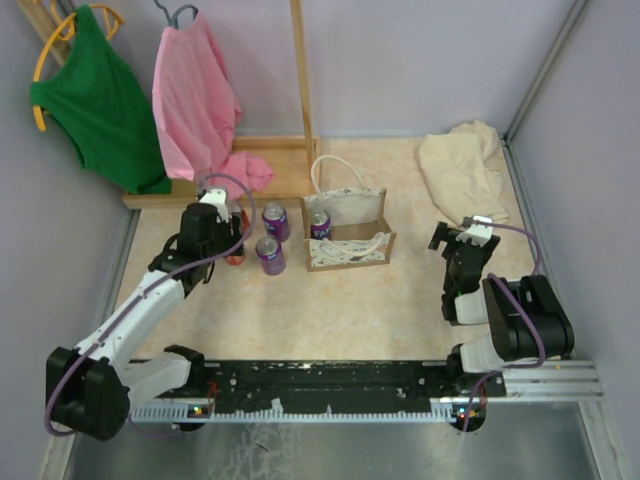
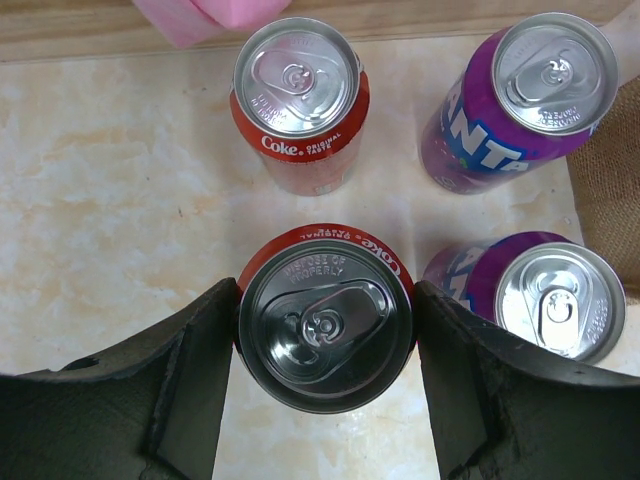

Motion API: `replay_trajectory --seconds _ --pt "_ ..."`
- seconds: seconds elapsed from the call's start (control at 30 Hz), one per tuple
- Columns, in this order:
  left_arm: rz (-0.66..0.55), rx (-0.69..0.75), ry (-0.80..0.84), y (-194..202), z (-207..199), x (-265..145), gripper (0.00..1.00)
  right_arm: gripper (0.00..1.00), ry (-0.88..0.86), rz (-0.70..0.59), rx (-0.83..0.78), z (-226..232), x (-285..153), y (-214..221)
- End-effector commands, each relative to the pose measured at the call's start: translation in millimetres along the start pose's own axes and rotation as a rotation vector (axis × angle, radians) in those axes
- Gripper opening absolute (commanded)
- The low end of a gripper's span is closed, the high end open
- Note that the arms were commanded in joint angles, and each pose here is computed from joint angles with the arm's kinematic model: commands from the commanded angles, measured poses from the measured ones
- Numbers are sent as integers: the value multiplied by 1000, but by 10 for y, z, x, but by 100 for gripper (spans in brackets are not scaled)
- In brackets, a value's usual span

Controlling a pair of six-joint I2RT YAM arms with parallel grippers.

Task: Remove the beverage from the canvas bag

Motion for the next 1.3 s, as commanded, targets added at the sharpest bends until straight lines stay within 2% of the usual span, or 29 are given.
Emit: replay_trajectory --seconds 0.0,0.73,0.97,1.07,1.27 --pt "-161 -78 16 -265 -11 93 0 99 -1 -52 8 42 40 -97" --pt "-80 -109 -31 -7 -17 362 1 99 -1 -51 8 41 40 -96" --pt "-56 -108 -45 47 -20 405 13 99 -1 -52 8 42 41 -96" --pt "-53 -114 -41 60 -30 421 24 99 -2 -51 9 44 39 -96" --pt "-41 -122 -36 26 -37 415 98 99 -1 -51 9 42 40 -96"
Point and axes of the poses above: each gripper's point midway between its finger pads, its own x axis out along the fingers, its own z axis along the line the jaws close on, y = z × x, the point moved 9 cm from there along -x, back along the fingers, and after that the axes turned 8 degrees about x, right-handed, at the moved point
